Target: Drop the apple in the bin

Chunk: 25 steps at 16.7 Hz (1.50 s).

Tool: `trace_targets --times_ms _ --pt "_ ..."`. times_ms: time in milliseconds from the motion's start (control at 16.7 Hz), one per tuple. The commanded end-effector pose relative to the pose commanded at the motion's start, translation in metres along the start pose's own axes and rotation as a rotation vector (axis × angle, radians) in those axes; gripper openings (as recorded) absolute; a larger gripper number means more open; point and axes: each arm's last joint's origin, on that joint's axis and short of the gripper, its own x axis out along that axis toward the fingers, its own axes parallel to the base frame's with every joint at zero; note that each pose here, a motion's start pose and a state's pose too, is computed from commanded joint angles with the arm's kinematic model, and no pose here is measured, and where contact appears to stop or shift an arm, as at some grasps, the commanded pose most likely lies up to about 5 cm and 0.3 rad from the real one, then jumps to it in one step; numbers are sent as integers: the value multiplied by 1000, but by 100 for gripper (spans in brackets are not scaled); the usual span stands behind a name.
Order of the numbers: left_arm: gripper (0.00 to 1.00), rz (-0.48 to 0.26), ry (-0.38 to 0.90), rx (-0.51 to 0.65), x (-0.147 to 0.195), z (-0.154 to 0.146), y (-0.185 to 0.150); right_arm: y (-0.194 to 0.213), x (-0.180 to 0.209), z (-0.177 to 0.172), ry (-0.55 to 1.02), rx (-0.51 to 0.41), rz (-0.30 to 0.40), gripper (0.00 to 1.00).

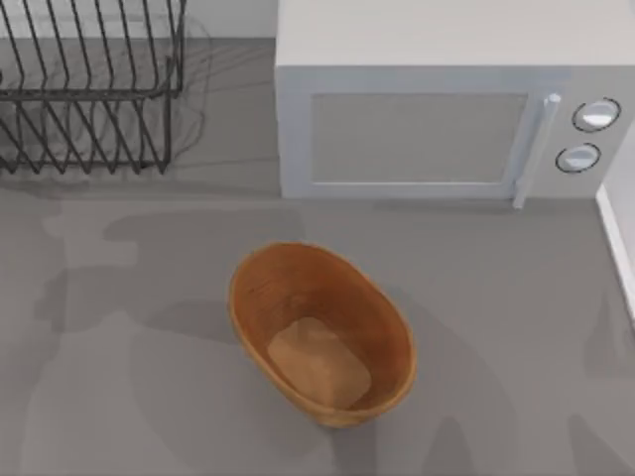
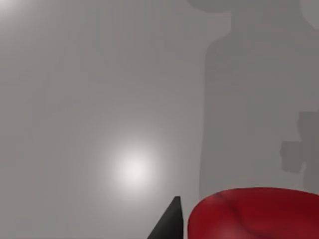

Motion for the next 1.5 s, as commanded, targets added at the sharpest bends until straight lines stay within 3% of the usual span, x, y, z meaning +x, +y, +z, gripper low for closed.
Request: trace_targets --times_ms 300,480,600,780,960,1140,1320,1500 --pt "0 1 0 3 -1 0 0 0 0 0 0 0 0 100" --pt "0 -4 -1 128 -1 1 -25 0 0 0 0 0 0 100" --pt "0 -11 -2 304 -1 -1 -61 0 0 0 0 0 0 100" --pt "0 -30 -5 679 -1 -19 -139 0 0 0 0 0 0 100" --pt "0 -54 -16 1112 -4 -63 -224 0 0 0 0 0 0 100" --pt "0 -74 -45 1482 -11 -115 -281 0 0 0 0 0 0 100" --pt "0 -82 -83 1710 -17 -150 -307 0 0 0 0 0 0 100" --pt "0 -83 -96 1765 -19 -159 -312 0 0 0 0 0 0 100"
